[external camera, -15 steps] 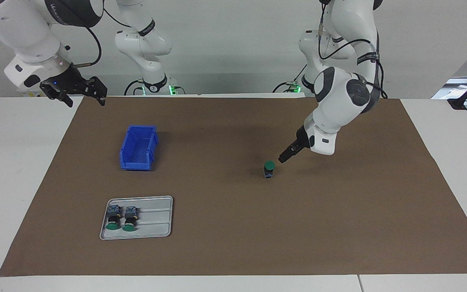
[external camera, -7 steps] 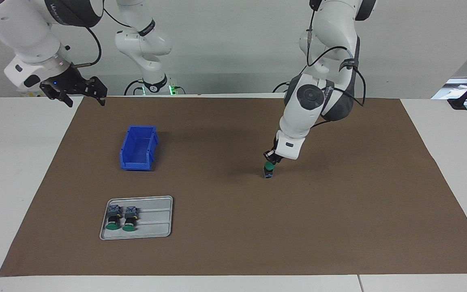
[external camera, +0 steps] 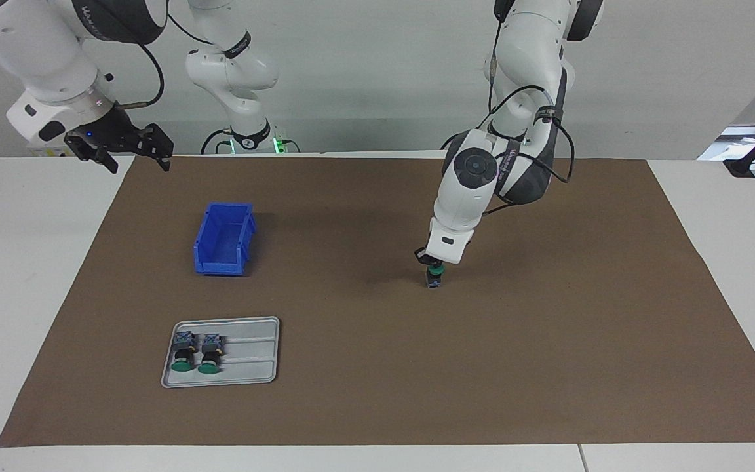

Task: Place and press button with both arms
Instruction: 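Press down on the green cap with the left gripper, then raise the left gripper while the right gripper reaches toward the button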

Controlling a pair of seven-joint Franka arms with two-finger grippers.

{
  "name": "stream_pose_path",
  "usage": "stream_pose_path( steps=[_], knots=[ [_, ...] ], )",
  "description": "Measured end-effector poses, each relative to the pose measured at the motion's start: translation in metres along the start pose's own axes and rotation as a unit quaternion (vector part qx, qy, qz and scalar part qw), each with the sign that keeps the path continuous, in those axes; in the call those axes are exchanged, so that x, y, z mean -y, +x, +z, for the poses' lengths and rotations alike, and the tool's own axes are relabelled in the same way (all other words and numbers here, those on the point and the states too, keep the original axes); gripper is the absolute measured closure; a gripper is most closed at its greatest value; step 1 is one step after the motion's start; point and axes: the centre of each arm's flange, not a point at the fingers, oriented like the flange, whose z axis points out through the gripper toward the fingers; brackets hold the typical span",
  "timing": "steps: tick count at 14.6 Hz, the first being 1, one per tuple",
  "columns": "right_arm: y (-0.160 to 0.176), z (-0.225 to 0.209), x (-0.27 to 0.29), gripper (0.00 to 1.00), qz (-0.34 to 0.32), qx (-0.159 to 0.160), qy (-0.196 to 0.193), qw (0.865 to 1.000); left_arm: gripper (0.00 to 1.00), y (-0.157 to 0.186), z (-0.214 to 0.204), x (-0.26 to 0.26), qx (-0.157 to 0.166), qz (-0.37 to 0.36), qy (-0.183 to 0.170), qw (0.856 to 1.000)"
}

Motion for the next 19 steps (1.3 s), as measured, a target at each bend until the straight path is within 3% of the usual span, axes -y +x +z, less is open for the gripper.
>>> stream_pose_path(
  steps=[9,12,16,18,19],
  knots=[
    [0.0,0.0,0.0,0.0,0.0,0.0,0.0,1.0,0.96,-0.001,0.007,0.004,-0.01,-0.001,-0.01,1.0],
    [0.0,0.0,0.001,0.0,-0.001,0.0,0.0,1.0,0.7,0.005,-0.009,0.009,-0.021,-0.007,-0.021,1.0],
    [0.004,-0.005,0.014,0.0,-0.011,-0.018,0.022,1.0,0.22,0.014,-0.047,0.025,-0.039,-0.02,-0.04,0.998],
    [0.007,-0.012,0.047,0.0,-0.015,-0.032,0.029,0.999,0.02,0.019,-0.059,0.039,-0.035,-0.031,-0.035,0.998],
    [0.01,-0.014,0.074,0.0,-0.015,-0.039,0.029,0.999,0.0,0.022,-0.063,0.049,-0.027,-0.038,-0.026,0.999]
  ],
)
